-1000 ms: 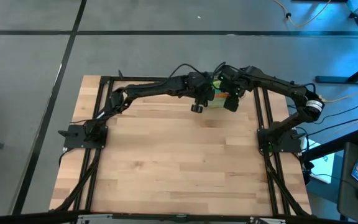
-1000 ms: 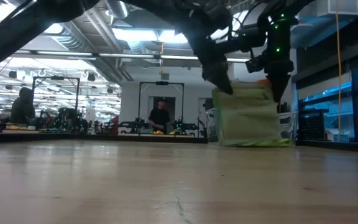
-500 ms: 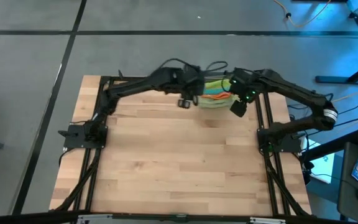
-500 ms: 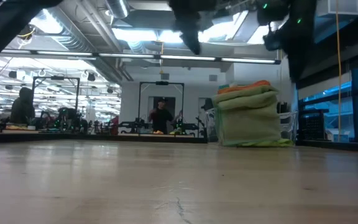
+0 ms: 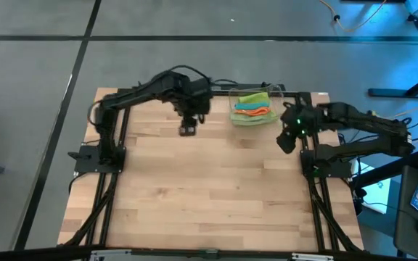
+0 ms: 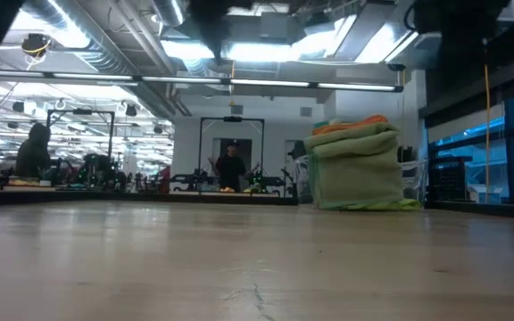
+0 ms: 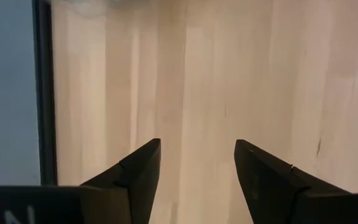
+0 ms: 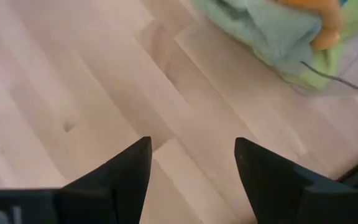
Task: Fold microfiber towels
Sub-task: Put the pile of microfiber towels into the transparent bin
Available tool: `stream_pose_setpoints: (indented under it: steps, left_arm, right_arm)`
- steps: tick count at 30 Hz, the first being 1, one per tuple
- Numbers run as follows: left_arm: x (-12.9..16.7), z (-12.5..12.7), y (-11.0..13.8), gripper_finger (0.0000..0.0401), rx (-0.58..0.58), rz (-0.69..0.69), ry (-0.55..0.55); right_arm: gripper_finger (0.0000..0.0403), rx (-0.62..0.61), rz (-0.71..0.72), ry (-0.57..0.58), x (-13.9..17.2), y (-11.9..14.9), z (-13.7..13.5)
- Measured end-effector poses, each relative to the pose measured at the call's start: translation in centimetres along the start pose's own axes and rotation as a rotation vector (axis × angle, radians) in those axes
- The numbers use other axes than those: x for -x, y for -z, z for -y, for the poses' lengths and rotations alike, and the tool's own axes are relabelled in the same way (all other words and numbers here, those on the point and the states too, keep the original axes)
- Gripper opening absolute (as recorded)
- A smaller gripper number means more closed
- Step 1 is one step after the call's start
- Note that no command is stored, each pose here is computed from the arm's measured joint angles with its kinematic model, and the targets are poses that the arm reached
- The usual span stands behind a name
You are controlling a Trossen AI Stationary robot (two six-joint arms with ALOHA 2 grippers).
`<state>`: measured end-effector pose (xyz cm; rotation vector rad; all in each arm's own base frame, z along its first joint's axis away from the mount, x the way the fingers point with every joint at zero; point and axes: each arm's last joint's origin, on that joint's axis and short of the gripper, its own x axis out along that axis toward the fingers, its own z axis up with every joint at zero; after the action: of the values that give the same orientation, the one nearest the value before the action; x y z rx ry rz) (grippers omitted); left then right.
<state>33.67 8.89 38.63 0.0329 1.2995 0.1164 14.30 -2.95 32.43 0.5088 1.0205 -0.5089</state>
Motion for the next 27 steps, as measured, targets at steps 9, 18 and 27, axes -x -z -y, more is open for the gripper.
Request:
stream_pose_setpoints:
  steps: [9,18,27]
  left_arm:
    - [-2.8,-6.6,4.0,0.0195,0.019,0.298,0.153]
    - [-6.7,-14.2,4.7,0.0195,0.154,0.653,-0.14]
    - [-9.5,-15.9,7.5,0.0195,0.275,0.573,-0.147]
  right_arm:
    - [0.0233,0.093,0.134,-0.001,-6.0,2.7,-0.3]
    - [0.0233,0.426,0.354,0.384,-9.2,3.4,0.1]
    - [0.0233,0.449,0.48,0.525,-8.0,2.1,-0.2]
